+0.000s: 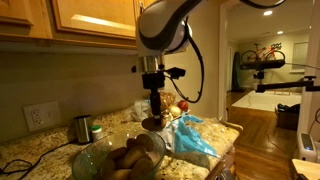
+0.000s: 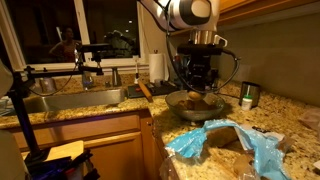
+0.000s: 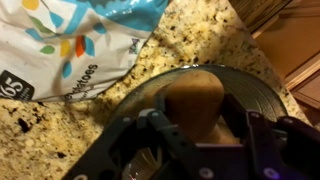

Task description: Remove the potatoes from the plastic bag and place them in the glass bowl on the left

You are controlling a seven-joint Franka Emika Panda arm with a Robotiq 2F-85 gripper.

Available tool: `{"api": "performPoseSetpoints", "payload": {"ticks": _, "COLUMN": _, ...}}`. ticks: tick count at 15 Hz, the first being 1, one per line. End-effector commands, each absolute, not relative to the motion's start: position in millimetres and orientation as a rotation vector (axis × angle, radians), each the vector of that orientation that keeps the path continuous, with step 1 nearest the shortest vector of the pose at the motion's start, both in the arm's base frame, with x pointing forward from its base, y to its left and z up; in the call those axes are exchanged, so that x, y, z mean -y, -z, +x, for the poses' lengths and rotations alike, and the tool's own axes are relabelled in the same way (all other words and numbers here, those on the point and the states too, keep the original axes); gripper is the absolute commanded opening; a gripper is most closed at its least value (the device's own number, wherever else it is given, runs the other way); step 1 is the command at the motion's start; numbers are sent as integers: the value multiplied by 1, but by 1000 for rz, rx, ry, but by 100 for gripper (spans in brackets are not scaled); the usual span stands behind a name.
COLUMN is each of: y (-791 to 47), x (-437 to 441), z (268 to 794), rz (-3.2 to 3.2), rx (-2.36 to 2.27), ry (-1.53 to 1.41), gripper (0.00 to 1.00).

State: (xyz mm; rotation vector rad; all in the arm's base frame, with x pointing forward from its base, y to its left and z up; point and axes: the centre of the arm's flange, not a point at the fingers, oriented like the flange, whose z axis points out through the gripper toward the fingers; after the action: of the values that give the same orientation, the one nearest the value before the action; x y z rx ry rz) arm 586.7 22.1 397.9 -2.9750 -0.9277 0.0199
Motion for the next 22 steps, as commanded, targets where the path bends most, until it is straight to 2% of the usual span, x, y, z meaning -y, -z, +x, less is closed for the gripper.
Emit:
{"api": "performPoseSetpoints", "payload": {"ticks": 1, "y": -433, "x": -80, "z": 607, "rz": -2909, "rx": 1048, "ry": -51, "gripper": 34}}
{"api": "performPoseSetpoints", "payload": {"ticks": 5, "y": -467, "x": -148, "z": 631, "rz": -2851, "rx": 1173, "ry": -63, "gripper": 34}}
{"api": "performPoseSetpoints", "payload": {"ticks": 9, "y": -503, "x": -180, "z": 660, "rz": -2853, "rx": 1171, "ry": -130, "gripper": 34}}
{"api": "performPoseSetpoints", "payload": {"ticks": 10, "y": -512, "x": -183, "z": 667, "rz": -2871, "rx": 1153, "ry": -162, "gripper": 84}}
{"api": "performPoseSetpoints", "payload": {"ticks": 11, "y": -462, "x": -104, "z": 616, "rz": -2897, "rx": 1123, "ry": -185, "gripper": 85}}
{"api": "performPoseSetpoints", "payload": {"ticks": 13, "y": -460, "x": -75, "z": 617, "rz": -2942, "rx": 1059, "ry": -224, "gripper": 96}}
{"api": "performPoseSetpoints", "payload": {"ticks": 14, "y": -453, "x": -50, "z": 617, "rz": -2958, "rx": 1005, "ry": -253, "gripper": 99}}
{"api": "performPoseSetpoints", "payload": {"ticks": 18, "y": -432, "x": 55, "z": 606, "rz": -2965, "rx": 867, "ry": -315, "gripper": 100}}
{"api": "performPoseSetpoints", "payload": {"ticks": 22, "y": -424, "x": 116, "z": 597, "rz": -2970, "rx": 775, "ry": -349, "gripper": 100}}
